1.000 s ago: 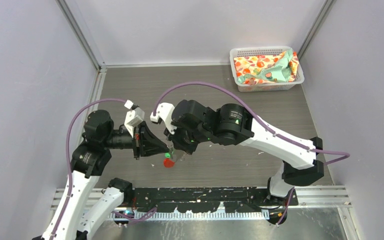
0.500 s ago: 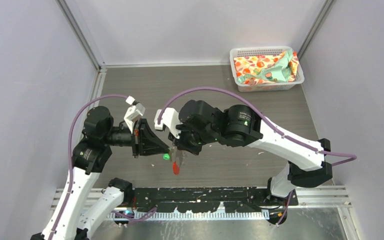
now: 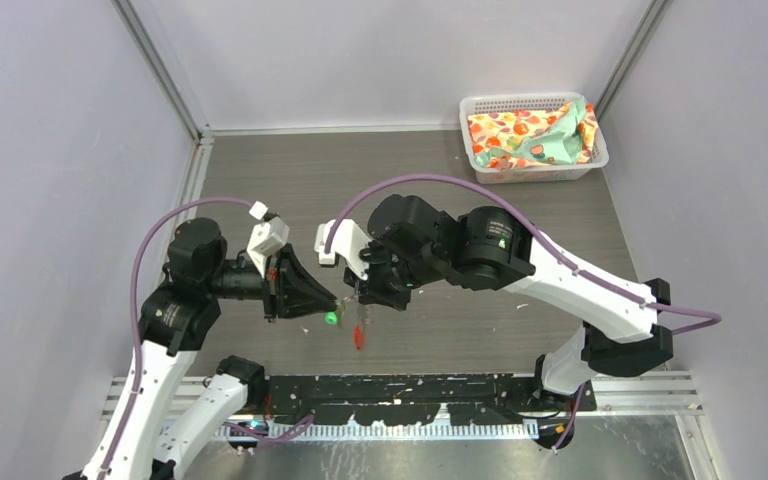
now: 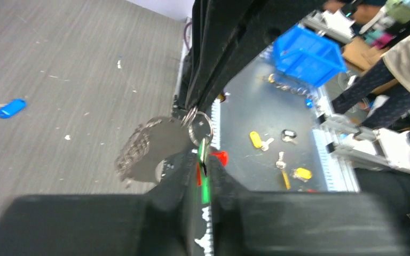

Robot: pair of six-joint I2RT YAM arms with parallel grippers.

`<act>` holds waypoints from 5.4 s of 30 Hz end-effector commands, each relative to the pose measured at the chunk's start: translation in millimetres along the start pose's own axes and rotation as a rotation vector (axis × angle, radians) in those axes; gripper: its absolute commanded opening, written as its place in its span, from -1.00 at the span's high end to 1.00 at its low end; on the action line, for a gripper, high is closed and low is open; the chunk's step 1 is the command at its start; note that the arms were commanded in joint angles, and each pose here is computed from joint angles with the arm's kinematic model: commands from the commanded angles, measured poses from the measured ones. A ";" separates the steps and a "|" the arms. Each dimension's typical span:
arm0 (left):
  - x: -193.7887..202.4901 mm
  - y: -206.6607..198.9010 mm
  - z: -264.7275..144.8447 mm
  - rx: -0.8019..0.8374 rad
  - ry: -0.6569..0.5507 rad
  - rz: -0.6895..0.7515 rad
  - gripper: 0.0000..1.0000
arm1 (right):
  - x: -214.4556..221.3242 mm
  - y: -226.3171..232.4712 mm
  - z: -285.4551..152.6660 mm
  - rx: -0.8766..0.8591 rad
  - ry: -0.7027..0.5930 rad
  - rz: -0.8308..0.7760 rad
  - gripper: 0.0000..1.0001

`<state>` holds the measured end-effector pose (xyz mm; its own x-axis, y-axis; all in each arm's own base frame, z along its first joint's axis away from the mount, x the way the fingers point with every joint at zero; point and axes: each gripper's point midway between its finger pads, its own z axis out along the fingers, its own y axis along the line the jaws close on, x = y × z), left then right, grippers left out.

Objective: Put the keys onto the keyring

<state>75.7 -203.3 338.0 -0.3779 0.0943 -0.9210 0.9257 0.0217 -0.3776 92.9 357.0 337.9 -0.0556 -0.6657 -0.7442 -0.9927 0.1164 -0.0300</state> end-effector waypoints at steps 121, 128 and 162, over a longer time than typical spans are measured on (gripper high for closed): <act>-16.0 2.9 9.5 0.037 -0.051 0.259 0.99 | -40.9 -16.2 -20.8 -0.102 -0.300 0.180 0.41; -16.2 9.7 11.7 0.027 -0.032 0.213 0.99 | -33.7 -8.3 -16.4 -0.169 -0.188 0.130 -0.05; -19.9 -0.2 10.0 0.060 -0.017 0.186 0.43 | -53.0 -15.0 -20.6 -0.122 -0.385 0.046 0.98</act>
<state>90.9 -219.0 337.3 -0.2808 0.1015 -0.9544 0.9562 -0.0557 -0.2872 102.1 376.9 343.2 -0.1644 -0.5386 -0.8264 -0.9825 0.0151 0.1856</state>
